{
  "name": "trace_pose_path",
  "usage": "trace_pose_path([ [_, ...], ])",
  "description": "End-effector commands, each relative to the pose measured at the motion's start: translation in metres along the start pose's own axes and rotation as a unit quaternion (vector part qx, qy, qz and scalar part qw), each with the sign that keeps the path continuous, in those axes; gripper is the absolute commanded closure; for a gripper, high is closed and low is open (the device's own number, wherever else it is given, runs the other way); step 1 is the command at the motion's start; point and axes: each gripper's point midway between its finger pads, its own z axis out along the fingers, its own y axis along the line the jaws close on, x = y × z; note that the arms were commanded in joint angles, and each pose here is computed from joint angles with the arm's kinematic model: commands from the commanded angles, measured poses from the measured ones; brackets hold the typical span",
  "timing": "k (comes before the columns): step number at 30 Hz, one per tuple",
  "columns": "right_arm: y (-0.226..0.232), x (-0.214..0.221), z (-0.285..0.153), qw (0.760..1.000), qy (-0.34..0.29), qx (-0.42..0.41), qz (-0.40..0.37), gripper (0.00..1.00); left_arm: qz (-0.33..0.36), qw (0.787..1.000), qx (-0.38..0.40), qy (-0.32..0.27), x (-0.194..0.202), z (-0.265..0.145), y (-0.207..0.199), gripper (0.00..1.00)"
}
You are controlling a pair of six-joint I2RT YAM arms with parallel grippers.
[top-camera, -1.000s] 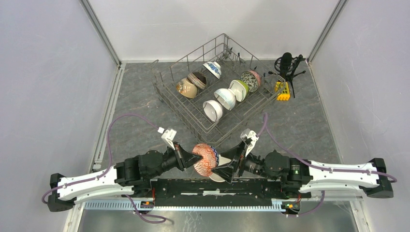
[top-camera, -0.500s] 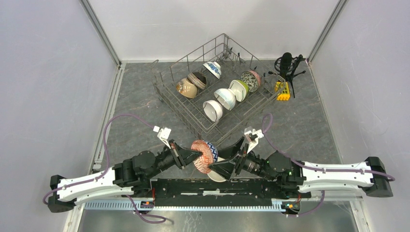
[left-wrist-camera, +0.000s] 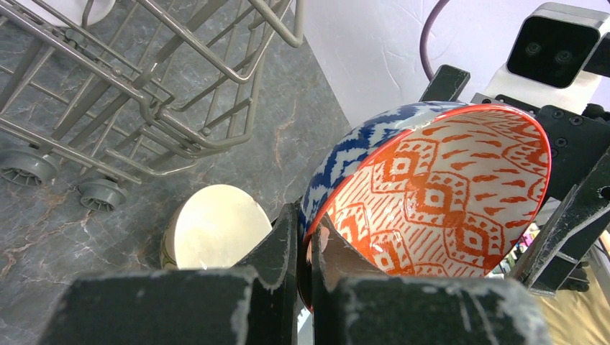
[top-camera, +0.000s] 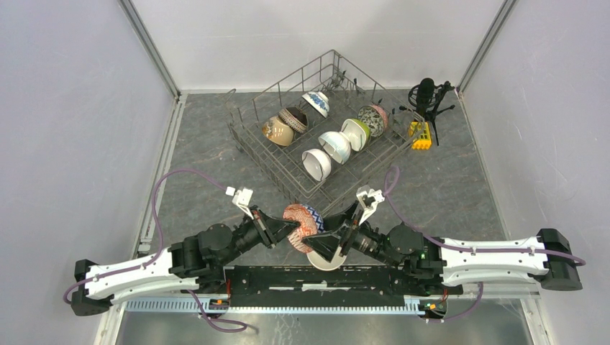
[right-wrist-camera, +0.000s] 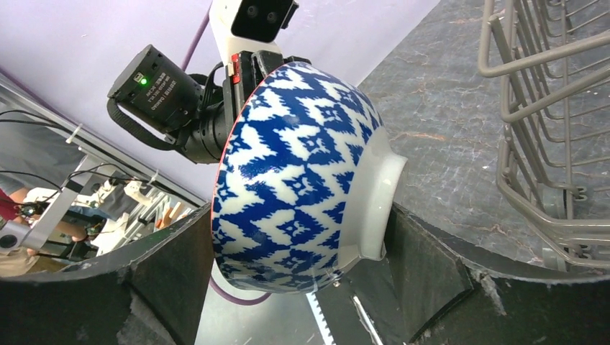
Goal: Load the bowls into the dish rack
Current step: Place the bowl in the dish rack.
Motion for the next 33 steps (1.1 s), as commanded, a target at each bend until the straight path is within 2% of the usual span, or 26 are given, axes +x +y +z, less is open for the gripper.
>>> trace_pose_path([
  [1,0.042,-0.042,0.004,0.996,-0.056,-0.060,0.027,0.14,0.017,0.999,0.010,-0.038,-0.023,0.003,-0.015,0.98],
  [7,0.043,-0.045,0.002,0.995,-0.066,-0.065,0.028,0.17,0.026,0.999,-0.001,-0.031,-0.020,0.003,-0.010,0.98],
  [9,0.044,-0.046,0.001,0.995,-0.070,-0.069,0.029,0.23,0.026,0.999,-0.001,-0.031,-0.021,0.002,-0.010,0.98],
  [10,0.045,-0.047,0.001,0.995,-0.071,-0.072,0.027,0.31,0.026,0.999,-0.002,-0.031,-0.021,0.002,-0.010,0.98],
  [12,0.046,-0.047,0.001,0.994,-0.072,-0.075,0.025,0.54,0.027,0.999,-0.004,-0.030,-0.021,0.002,-0.009,0.98],
  [14,0.044,-0.048,0.001,0.994,-0.074,-0.070,0.028,0.94,0.027,0.999,-0.006,-0.029,-0.021,0.002,-0.009,0.98],
  [15,0.042,-0.048,0.001,0.995,-0.076,-0.067,0.028,1.00,0.026,0.999,-0.006,-0.028,-0.021,0.002,-0.010,0.98],
  [19,0.044,-0.049,0.000,0.994,-0.077,-0.071,0.028,1.00,0.025,0.999,-0.015,-0.025,-0.020,0.003,-0.007,0.94],
  [27,0.045,-0.062,-0.003,0.993,-0.094,-0.064,0.018,1.00,0.017,0.999,-0.028,-0.028,-0.022,0.001,-0.003,0.49],
  [31,0.042,-0.068,-0.003,0.994,-0.101,-0.050,0.006,1.00,0.018,0.999,-0.033,-0.029,-0.024,0.000,-0.003,0.37],
  [33,0.037,-0.071,-0.002,0.994,-0.103,-0.033,-0.006,1.00,0.017,0.999,-0.036,-0.032,-0.027,-0.002,-0.003,0.27],
])
